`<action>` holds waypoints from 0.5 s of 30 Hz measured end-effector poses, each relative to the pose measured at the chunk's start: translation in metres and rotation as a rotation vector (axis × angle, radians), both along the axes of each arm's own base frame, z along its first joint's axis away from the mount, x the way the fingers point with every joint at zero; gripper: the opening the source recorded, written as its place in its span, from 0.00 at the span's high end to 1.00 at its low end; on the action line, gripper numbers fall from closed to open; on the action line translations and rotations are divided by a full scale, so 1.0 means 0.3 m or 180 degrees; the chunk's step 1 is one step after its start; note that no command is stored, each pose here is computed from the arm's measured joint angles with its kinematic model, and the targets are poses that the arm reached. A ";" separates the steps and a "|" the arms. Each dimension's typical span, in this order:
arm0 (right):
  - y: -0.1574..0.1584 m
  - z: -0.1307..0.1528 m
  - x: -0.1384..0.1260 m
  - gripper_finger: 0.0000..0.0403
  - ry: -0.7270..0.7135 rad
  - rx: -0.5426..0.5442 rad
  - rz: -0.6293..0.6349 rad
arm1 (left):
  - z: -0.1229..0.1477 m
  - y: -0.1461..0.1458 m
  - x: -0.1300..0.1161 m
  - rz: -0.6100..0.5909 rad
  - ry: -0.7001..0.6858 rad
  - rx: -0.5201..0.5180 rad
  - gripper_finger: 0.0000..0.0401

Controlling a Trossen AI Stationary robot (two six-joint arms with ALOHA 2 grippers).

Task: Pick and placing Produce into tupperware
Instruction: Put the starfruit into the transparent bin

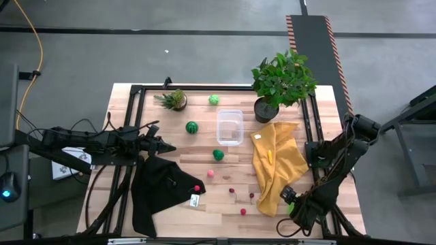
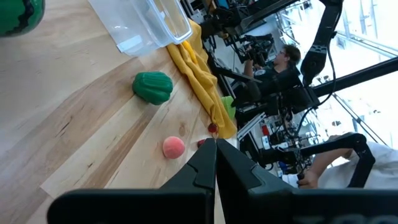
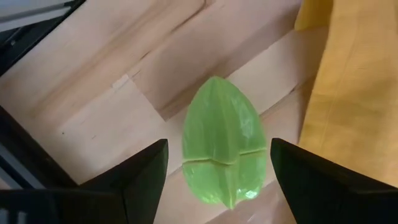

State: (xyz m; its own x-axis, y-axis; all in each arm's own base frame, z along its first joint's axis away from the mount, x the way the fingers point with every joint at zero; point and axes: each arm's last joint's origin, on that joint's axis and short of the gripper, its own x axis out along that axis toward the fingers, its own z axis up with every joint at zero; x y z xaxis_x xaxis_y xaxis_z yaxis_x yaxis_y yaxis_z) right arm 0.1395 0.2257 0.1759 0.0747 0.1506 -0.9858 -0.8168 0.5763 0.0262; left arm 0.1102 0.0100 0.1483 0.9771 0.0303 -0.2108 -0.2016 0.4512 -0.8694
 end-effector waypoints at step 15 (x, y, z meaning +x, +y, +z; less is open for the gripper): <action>-0.004 -0.018 0.003 0.32 0.0013 0.0085 -0.0004 | 0.000 0.000 0.000 0.0000 -0.0001 0.0001 1.00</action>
